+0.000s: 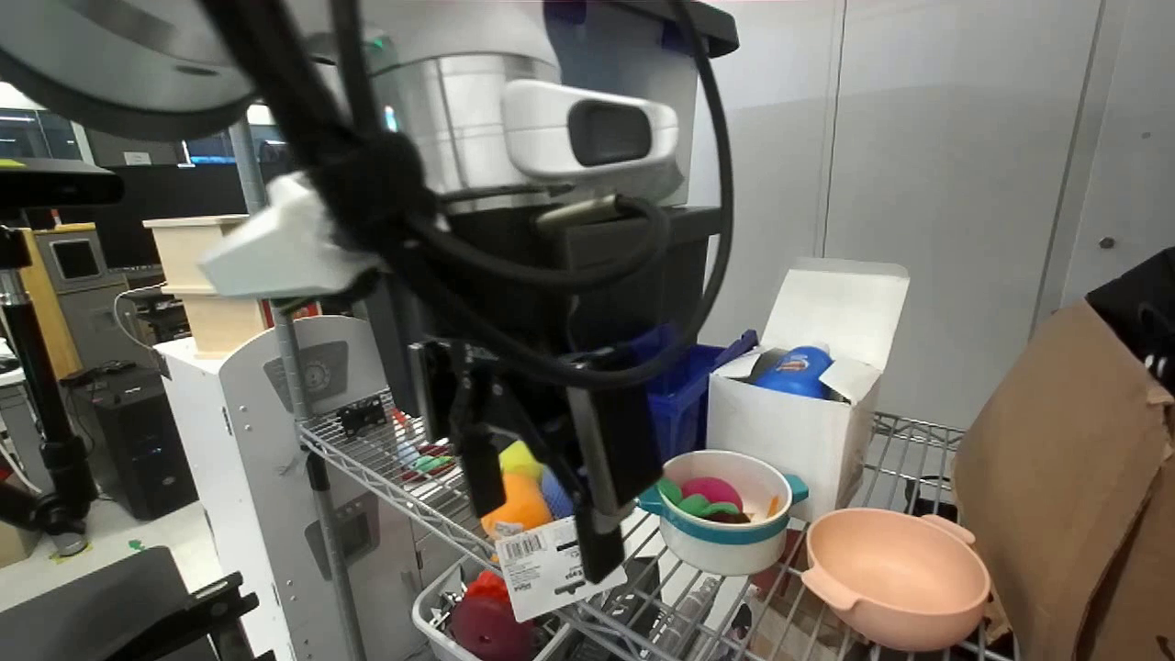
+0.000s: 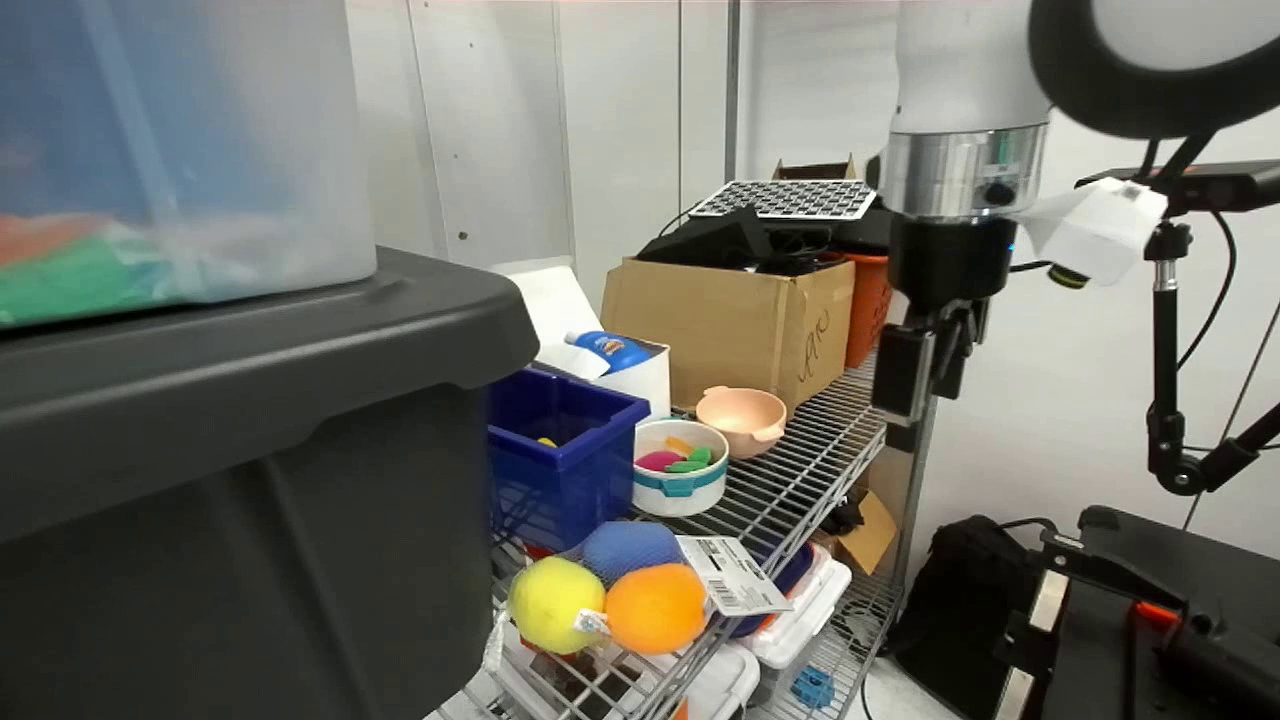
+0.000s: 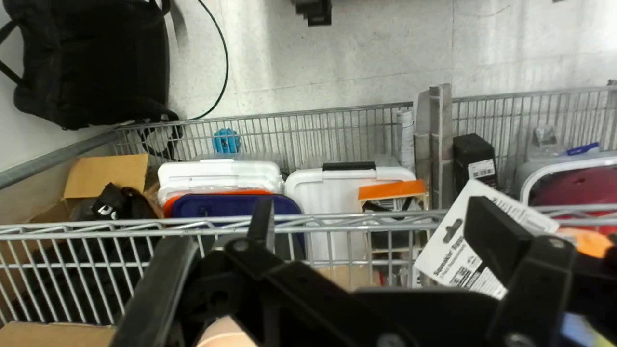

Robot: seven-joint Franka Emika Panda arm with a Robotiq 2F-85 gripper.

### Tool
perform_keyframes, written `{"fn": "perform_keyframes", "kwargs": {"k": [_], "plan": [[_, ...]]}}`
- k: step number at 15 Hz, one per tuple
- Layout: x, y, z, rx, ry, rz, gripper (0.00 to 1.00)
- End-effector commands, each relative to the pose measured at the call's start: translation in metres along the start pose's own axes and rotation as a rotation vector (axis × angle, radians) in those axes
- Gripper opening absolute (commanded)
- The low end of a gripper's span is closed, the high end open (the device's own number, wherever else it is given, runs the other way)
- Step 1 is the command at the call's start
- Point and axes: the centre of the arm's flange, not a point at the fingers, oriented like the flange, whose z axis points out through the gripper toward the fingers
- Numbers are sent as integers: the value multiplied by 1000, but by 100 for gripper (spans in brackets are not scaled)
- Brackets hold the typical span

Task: Move the pink toy fruit from the peach bowl and put it in the white bowl

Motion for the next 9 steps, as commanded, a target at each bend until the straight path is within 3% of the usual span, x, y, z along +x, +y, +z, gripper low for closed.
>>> {"fn": "perform_keyframes", "kwargs": {"k": [1, 6, 7, 9], "plan": [[-65, -9, -35, 25, 8, -85, 100], [-105, -10, -62, 46, 42, -144, 100], [-78, -16, -38, 36, 22, -120, 100], [-76, -13, -53, 38, 42, -132, 100]]}}
